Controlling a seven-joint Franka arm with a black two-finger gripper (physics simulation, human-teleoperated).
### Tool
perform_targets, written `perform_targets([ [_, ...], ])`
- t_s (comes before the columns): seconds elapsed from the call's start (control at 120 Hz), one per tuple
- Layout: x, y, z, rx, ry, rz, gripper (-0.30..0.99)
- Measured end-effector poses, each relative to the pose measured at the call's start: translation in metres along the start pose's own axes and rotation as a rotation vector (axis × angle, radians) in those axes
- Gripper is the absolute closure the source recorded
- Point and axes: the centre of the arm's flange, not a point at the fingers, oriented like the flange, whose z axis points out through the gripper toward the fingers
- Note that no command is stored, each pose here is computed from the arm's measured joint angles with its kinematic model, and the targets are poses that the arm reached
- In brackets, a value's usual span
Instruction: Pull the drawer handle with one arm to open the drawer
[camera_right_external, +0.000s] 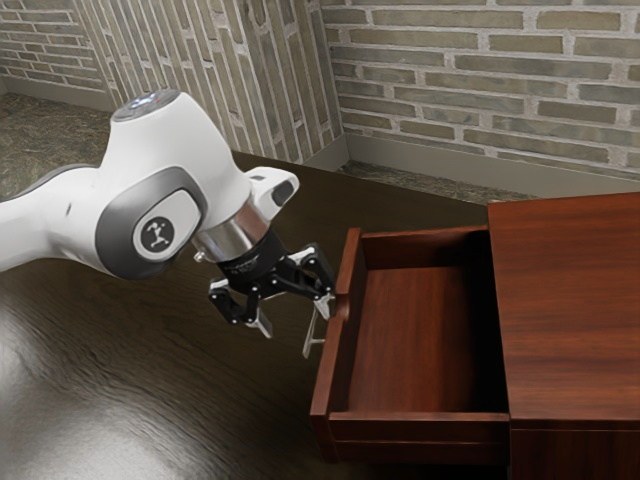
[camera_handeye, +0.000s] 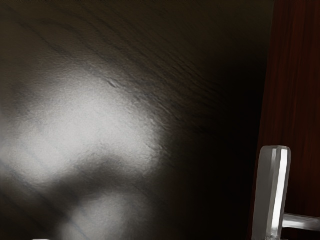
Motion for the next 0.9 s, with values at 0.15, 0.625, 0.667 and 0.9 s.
perform_targets([
  [0.15,0.002,-0.003,-0.006,-0.007,0.007,0.002,0.13],
  [0.625,-0.002,0.005,-0.055,-0.085,0.038,0.014,0.12],
  [0.667,-0.002,0.009,-0.067,-0.105,0.042,0.015,0.11],
  [0.9,-0.01,0.03,-0.15,-0.207,-0.007,0.016,0.04],
])
